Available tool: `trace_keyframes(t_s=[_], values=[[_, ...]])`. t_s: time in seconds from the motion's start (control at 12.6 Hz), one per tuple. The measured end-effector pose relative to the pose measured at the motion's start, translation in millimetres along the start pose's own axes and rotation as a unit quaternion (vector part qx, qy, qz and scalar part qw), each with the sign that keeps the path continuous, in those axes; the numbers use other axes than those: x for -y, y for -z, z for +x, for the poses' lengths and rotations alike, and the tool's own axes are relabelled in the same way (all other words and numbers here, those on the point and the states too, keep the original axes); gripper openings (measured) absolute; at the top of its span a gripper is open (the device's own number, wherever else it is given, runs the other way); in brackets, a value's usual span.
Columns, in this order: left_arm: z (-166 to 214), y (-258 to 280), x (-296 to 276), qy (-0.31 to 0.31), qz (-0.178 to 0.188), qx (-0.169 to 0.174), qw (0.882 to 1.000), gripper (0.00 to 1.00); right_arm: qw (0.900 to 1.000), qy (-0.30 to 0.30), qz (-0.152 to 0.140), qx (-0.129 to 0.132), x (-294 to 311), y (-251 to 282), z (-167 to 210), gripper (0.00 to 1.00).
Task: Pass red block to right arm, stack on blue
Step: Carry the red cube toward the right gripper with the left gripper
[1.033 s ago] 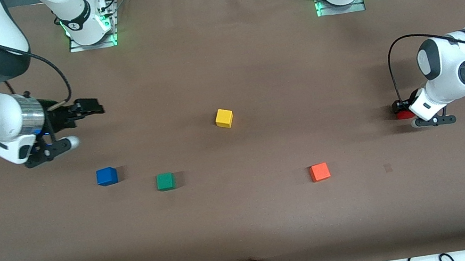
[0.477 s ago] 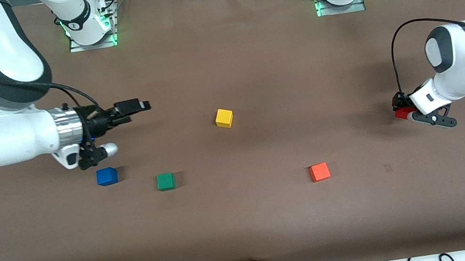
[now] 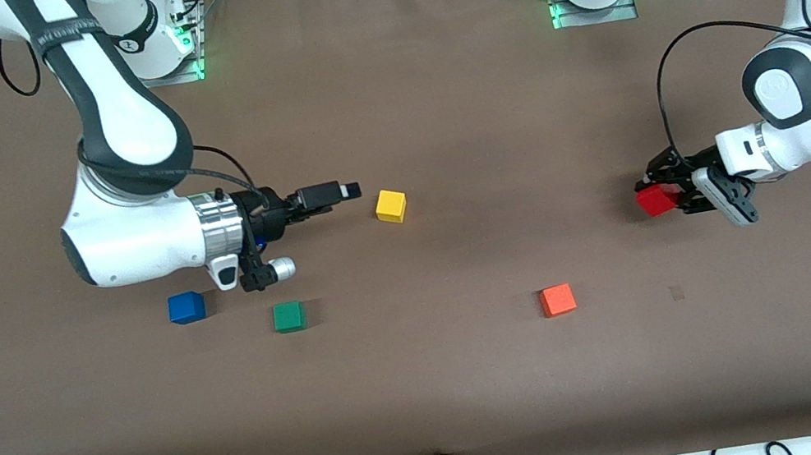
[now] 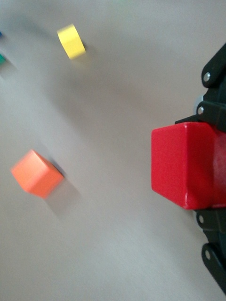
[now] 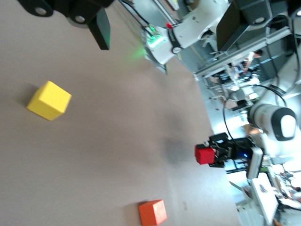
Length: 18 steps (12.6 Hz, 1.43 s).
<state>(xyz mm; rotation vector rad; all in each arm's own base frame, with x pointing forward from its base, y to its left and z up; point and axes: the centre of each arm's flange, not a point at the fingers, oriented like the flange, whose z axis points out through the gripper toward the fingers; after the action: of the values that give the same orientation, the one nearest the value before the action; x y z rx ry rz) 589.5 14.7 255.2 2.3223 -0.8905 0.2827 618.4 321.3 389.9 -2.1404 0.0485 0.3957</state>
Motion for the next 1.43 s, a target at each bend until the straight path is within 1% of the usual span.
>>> trace_keyframes(t_s=[0.16,0.32,0.48,0.64,0.79,1.03,1.19,1.27,1.43], values=[[16.3,-14.3,-14.6,-0.048,-0.033,-0.056,0.997,0.56,0.999,-0.024,0.043,-0.003,-5.6,-8.2,8.1,1.00],[40.2,-29.2,-37.2,-0.080,-0.067,-0.108,0.989,0.56,0.996,-0.043,0.071,-0.012,-8.4,-23.3,13.3,1.00],[66.4,-40.0,-60.2,-0.102,-0.094,-0.160,0.977,0.56,0.994,-0.061,0.092,-0.022,-8.9,-46.7,13.8,1.00],[94.0,-55.4,-90.8,-0.123,-0.124,-0.203,0.964,0.56,0.990,-0.079,0.113,-0.021,-11.5,-61.9,14.6,1.00],[118.9,-79.1,-124.9,-0.151,-0.154,-0.241,0.946,0.56,0.984,-0.099,0.147,-0.019,-11.8,-70.3,15.1,1.00],[143.4,-122.4,-146.6,-0.200,-0.180,-0.286,0.920,0.56,0.976,-0.125,0.179,-0.015,-13.6,-86.1,10.8,1.00],[152.9,-152.7,-155.2,-0.213,-0.189,-0.327,0.901,0.56,0.973,-0.134,0.190,-0.012,-19.7,-94.6,8.9,1.00],[156.7,-163.7,-162.6,-0.215,-0.192,-0.343,0.894,0.56,0.971,-0.137,0.195,-0.012,-22.8,-96.2,9.2,1.00],[163.4,-174.6,-176.1,-0.221,-0.192,-0.364,0.884,0.56,0.971,-0.132,0.197,-0.015,-28.5,-98.9,10.5,1.00]])
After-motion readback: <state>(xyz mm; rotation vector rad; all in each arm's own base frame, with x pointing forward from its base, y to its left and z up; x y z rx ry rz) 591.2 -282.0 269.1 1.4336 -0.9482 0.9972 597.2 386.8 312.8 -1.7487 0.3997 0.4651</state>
